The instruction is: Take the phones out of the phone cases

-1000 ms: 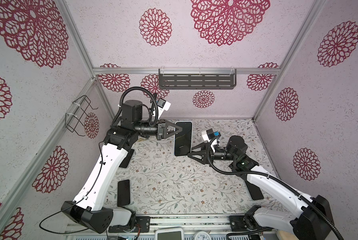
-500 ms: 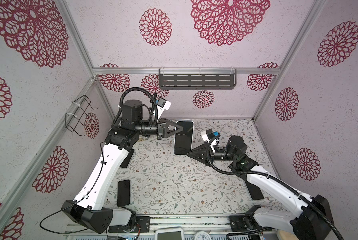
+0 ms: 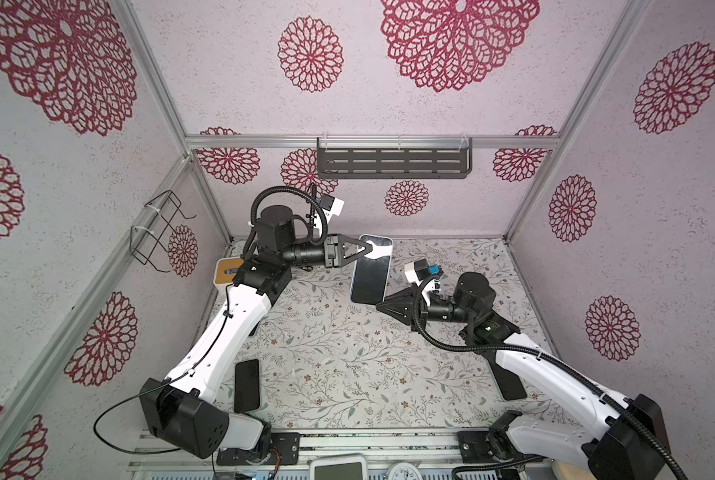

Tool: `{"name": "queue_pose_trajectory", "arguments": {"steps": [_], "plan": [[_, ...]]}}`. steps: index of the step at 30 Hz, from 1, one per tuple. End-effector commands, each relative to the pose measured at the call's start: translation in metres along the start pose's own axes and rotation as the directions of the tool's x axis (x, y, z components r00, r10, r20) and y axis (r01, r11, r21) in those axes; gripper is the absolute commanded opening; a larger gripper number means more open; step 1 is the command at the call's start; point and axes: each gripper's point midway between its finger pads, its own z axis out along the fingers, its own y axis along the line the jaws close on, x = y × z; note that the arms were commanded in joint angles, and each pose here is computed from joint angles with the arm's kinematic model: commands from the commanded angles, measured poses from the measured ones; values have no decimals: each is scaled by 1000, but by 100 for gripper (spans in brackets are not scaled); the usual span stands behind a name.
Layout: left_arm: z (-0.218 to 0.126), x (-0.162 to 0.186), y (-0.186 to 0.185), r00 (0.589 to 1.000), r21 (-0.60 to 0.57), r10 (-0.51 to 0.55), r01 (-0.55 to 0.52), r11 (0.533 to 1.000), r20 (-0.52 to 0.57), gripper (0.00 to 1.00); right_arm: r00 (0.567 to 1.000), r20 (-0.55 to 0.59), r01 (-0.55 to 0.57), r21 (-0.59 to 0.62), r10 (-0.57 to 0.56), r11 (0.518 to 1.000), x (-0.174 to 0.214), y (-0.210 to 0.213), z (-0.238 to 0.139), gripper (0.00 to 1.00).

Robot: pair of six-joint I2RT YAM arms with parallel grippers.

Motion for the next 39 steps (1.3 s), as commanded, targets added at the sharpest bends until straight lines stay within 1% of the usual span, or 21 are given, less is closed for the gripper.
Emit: {"name": "queue_pose_trajectory", "arguments": {"steps": [1,7,11,13,16,17,19,20,23,25,26,28,30,32,35,39], "plan": [[30,12,12,979,1,-206,206,979,11,0,927,140,343,63,-348,937,-55,16,-4,0],[41,23,22,958,32,-287,286,958,15,0,882,180,402,196,-436,894,-67,3,-12,0],[46,28,25,950,47,-311,310,950,21,0,856,228,397,284,-464,873,-78,-4,-20,0],[45,29,25,947,60,-319,317,946,27,0,853,247,380,312,-461,871,-80,-7,-23,0],[41,26,24,946,79,-320,316,945,49,0,861,258,349,327,-439,878,-74,-8,-28,0],[38,23,23,945,89,-320,314,945,63,0,871,262,326,327,-417,887,-69,-9,-30,2],[27,14,19,943,110,-316,305,946,106,0,892,262,271,340,-367,901,-60,-11,-36,19],[21,9,17,941,119,-312,297,947,134,0,907,265,221,362,-327,905,-54,-15,-41,27],[2,-6,13,927,116,-290,269,956,238,0,932,293,86,394,-214,915,-42,-21,-52,45],[-12,-17,16,902,108,-286,265,958,324,0,934,335,-12,367,-120,930,-36,-20,-56,55],[-17,-22,16,886,112,-291,269,957,361,0,928,367,-64,337,-68,939,-35,-18,-56,60],[-20,-27,15,864,135,-303,271,953,402,0,914,406,-150,271,29,951,-34,-17,-52,67],[-20,-30,16,841,159,-324,283,946,434,0,902,420,-205,212,101,956,-34,-15,-45,72],[-22,-34,16,820,194,-342,284,939,458,0,894,422,-240,169,150,956,-33,-13,-36,74],[-20,-33,19,808,192,-346,289,938,477,0,887,425,-250,114,180,962,-35,-5,-27,75],[-19,-33,22,797,191,-344,286,939,497,0,894,402,-247,77,197,966,-32,3,-12,74]]}}
